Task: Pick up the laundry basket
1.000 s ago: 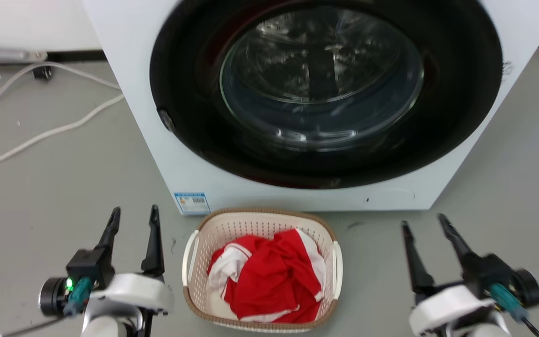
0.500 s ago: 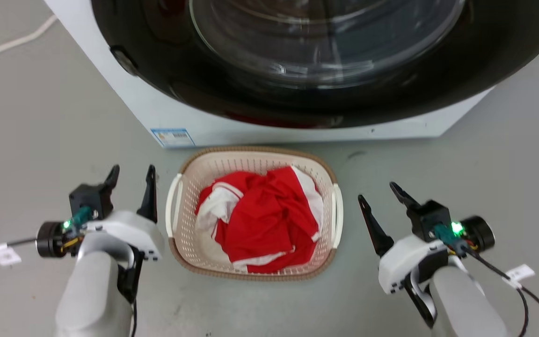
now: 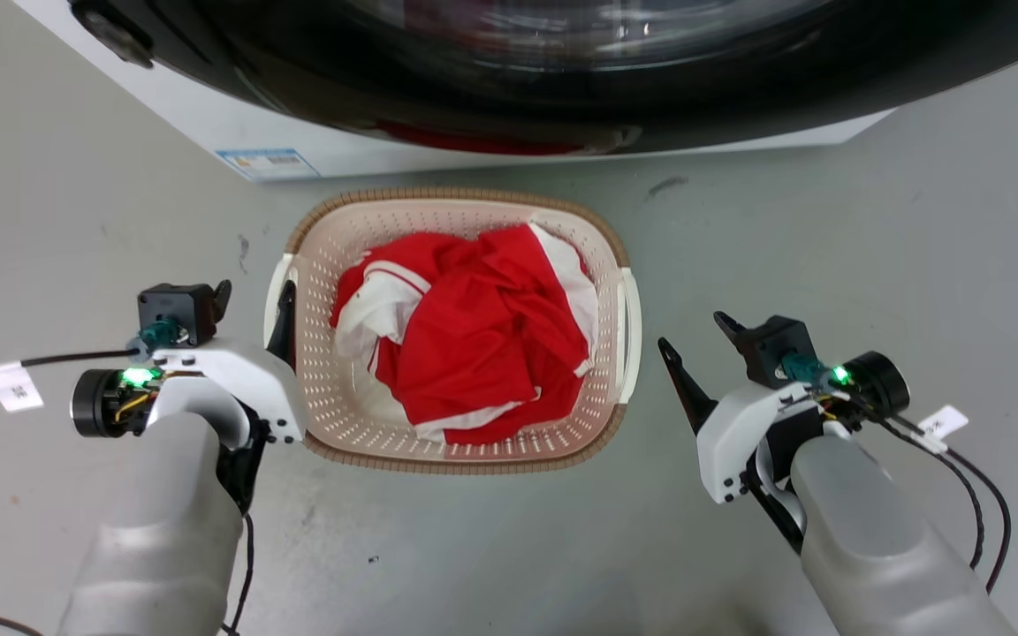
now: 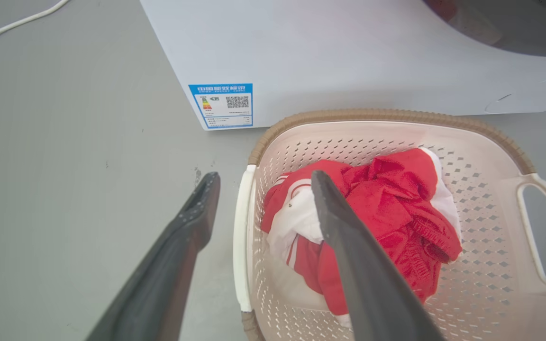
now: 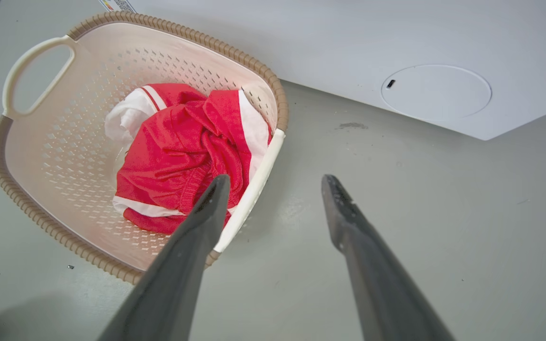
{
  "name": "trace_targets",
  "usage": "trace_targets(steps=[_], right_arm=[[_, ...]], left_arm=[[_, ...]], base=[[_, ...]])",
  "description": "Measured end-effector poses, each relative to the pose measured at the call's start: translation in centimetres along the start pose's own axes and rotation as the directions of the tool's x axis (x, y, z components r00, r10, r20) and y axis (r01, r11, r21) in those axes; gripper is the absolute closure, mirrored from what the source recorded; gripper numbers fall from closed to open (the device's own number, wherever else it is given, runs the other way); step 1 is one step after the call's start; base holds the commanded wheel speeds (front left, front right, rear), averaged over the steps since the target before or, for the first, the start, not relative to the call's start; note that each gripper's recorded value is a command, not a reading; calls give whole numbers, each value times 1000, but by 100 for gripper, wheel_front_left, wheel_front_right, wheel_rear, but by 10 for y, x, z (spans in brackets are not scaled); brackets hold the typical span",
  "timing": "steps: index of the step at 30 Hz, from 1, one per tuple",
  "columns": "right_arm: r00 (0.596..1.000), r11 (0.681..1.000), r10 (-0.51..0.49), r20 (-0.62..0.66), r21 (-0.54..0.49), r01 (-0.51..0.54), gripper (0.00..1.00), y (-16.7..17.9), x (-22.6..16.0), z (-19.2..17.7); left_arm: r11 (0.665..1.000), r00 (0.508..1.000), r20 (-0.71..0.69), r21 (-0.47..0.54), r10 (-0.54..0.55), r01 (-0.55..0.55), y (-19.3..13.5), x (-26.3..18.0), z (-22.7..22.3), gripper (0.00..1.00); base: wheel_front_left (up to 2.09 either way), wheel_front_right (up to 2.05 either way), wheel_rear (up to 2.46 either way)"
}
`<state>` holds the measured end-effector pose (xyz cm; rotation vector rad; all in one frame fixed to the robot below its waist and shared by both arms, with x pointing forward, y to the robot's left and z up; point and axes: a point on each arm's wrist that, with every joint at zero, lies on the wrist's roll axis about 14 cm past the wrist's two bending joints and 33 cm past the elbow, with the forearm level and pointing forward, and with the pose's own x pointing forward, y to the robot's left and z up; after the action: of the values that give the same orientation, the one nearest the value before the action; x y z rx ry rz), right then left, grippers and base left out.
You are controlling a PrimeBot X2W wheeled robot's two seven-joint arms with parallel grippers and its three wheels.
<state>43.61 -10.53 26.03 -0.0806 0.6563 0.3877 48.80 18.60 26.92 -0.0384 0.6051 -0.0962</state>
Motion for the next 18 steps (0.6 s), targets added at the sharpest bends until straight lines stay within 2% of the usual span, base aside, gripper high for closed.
trace_targets(steps=[7,18], right_arm=[[996,999,35,-85,26,-33,0,4,19,-23],[981,996,88,-170,48,-81,0,12,49,-50]], left_arm=[[1000,996,-86,7,27,-27,17,17,-23,0],[999,982,-183,-4,39,-41,25,36,-59,0]], base=[[0,0,0],[0,0,0]])
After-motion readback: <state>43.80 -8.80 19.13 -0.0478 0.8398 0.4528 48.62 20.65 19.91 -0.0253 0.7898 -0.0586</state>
